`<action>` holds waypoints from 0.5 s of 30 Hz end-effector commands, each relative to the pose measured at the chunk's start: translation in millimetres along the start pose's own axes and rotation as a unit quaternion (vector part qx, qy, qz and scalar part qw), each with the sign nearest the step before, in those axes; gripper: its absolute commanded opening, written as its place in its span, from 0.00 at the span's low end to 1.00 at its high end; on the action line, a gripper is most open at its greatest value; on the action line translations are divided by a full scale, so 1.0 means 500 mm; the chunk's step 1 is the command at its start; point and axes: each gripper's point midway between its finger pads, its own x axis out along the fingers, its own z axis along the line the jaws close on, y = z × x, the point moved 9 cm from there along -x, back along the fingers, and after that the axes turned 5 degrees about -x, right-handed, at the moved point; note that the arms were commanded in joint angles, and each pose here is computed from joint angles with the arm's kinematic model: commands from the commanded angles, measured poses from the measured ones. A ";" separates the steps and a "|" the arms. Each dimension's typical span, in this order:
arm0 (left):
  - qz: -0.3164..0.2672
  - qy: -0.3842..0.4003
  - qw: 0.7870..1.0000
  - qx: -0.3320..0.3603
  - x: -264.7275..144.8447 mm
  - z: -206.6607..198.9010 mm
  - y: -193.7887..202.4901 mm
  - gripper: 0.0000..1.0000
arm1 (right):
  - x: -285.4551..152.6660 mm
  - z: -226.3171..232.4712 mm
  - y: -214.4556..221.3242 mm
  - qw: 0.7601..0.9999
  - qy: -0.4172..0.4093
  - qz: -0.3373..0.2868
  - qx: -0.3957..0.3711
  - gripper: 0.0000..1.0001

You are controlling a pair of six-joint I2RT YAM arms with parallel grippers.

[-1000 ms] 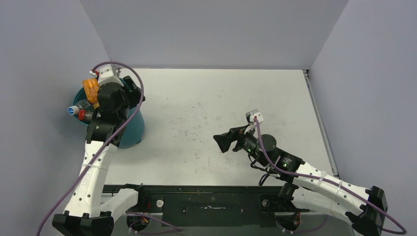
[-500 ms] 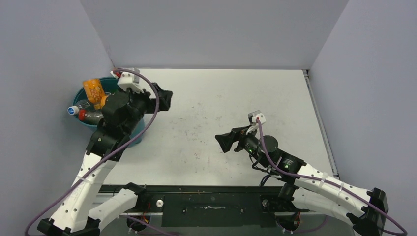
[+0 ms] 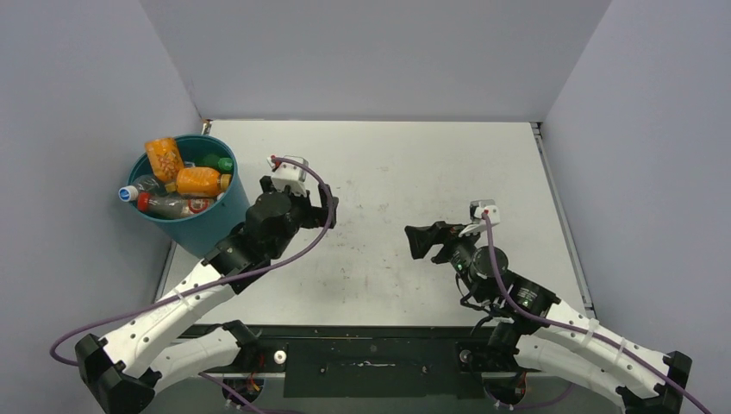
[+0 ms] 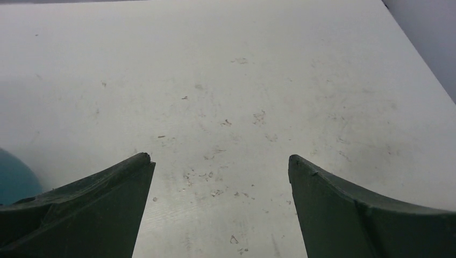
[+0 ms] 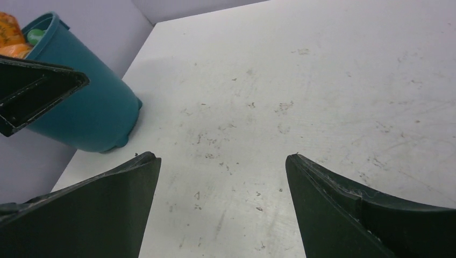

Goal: Put the plastic bottles in the bin
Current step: Reset both arms

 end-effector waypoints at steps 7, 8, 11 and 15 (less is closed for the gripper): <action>-0.060 -0.176 0.978 -0.090 0.055 0.018 -0.009 0.96 | -0.001 -0.061 0.009 0.982 0.172 -0.044 0.057 0.90; -0.051 -0.183 0.978 -0.090 0.057 0.020 0.000 0.96 | -0.001 -0.069 0.010 0.978 0.192 -0.051 0.058 0.90; -0.027 -0.186 0.979 -0.081 0.056 0.020 0.034 0.96 | -0.005 -0.087 0.020 0.969 0.229 -0.061 0.063 0.90; -0.015 -0.160 0.985 -0.063 0.044 -0.011 0.052 0.96 | -0.006 -0.097 0.036 0.966 0.236 -0.069 0.073 0.90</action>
